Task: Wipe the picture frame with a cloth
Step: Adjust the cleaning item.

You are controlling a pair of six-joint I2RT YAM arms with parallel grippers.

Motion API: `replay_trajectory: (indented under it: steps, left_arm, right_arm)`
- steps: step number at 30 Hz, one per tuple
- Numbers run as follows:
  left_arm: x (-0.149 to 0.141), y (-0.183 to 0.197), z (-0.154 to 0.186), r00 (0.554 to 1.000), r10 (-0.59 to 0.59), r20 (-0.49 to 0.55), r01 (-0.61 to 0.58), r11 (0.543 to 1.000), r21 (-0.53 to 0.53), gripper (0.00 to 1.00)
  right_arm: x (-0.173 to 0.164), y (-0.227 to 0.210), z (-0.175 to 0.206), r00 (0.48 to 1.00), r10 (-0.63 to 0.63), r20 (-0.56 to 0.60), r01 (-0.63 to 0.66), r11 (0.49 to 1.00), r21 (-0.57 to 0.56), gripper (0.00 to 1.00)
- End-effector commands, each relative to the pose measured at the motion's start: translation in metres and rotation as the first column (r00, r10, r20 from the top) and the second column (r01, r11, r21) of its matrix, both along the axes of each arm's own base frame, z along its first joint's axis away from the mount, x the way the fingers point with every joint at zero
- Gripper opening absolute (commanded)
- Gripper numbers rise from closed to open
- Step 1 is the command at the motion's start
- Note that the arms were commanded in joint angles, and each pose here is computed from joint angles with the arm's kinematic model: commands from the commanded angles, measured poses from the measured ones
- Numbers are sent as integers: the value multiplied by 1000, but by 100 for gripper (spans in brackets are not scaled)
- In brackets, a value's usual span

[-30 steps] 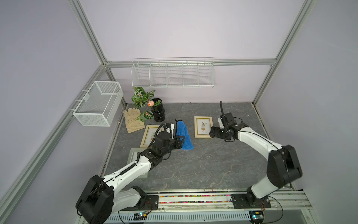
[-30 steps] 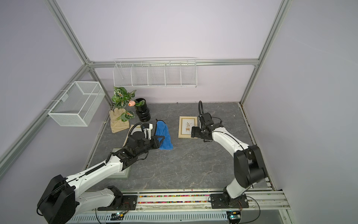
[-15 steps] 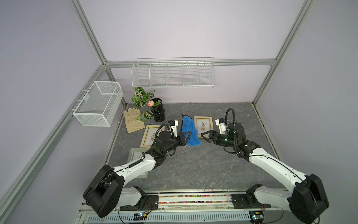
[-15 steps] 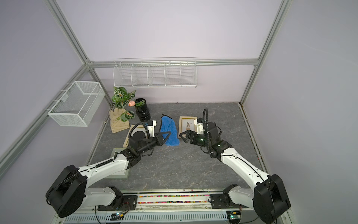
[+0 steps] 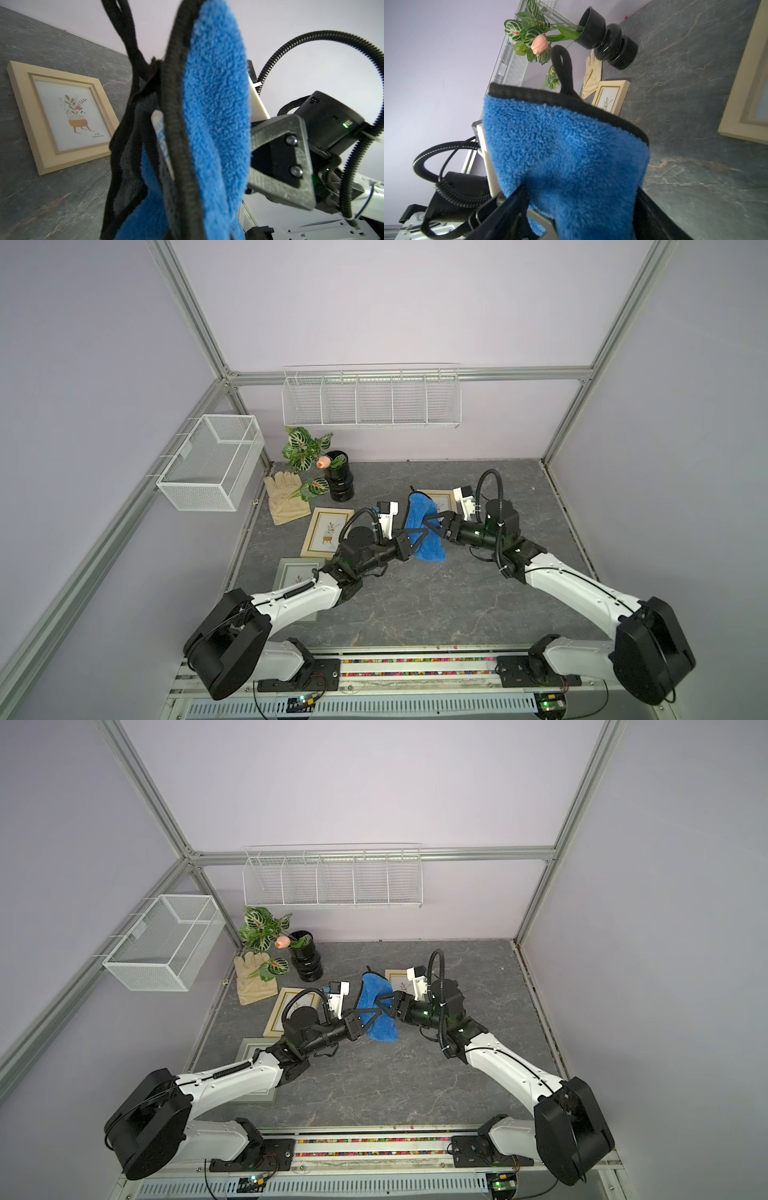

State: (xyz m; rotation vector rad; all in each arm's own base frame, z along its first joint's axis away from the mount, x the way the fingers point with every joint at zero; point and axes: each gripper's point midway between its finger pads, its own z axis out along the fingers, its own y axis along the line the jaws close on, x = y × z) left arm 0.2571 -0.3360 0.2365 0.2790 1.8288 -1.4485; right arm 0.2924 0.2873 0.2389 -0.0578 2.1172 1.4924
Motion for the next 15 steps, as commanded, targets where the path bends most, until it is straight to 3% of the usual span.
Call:
replay_trajectory:
  steps: [1, 7, 9, 10, 15]
  left_arm:
    - [1, -7, 27, 998, -26, 62, 29, 998, -53, 0]
    - [3, -5, 17, 999, -14, 52, 12, 999, 35, 0]
    - [4, -4, 12, 999, -11, 45, 7, 997, 79, 4]
    - [4, -3, 8, 999, -3, 38, -1, 995, 102, 8]
    - [21, 20, -15, 991, 127, -28, -116, 961, 253, 50]
  right_arm:
    - [-5, 9, 12, 999, 38, 29, -39, 999, 35, 67]
    - [-5, 0, 4, 999, 10, 44, -7, 998, -64, 29]
    - [-4, -3, 3, 999, -2, 52, 6, 996, -93, 22]
    - [-4, -5, 3, 998, -4, 55, 9, 995, -104, 18]
    - [0, -17, -3, 996, -58, 65, 69, 980, -189, 7]
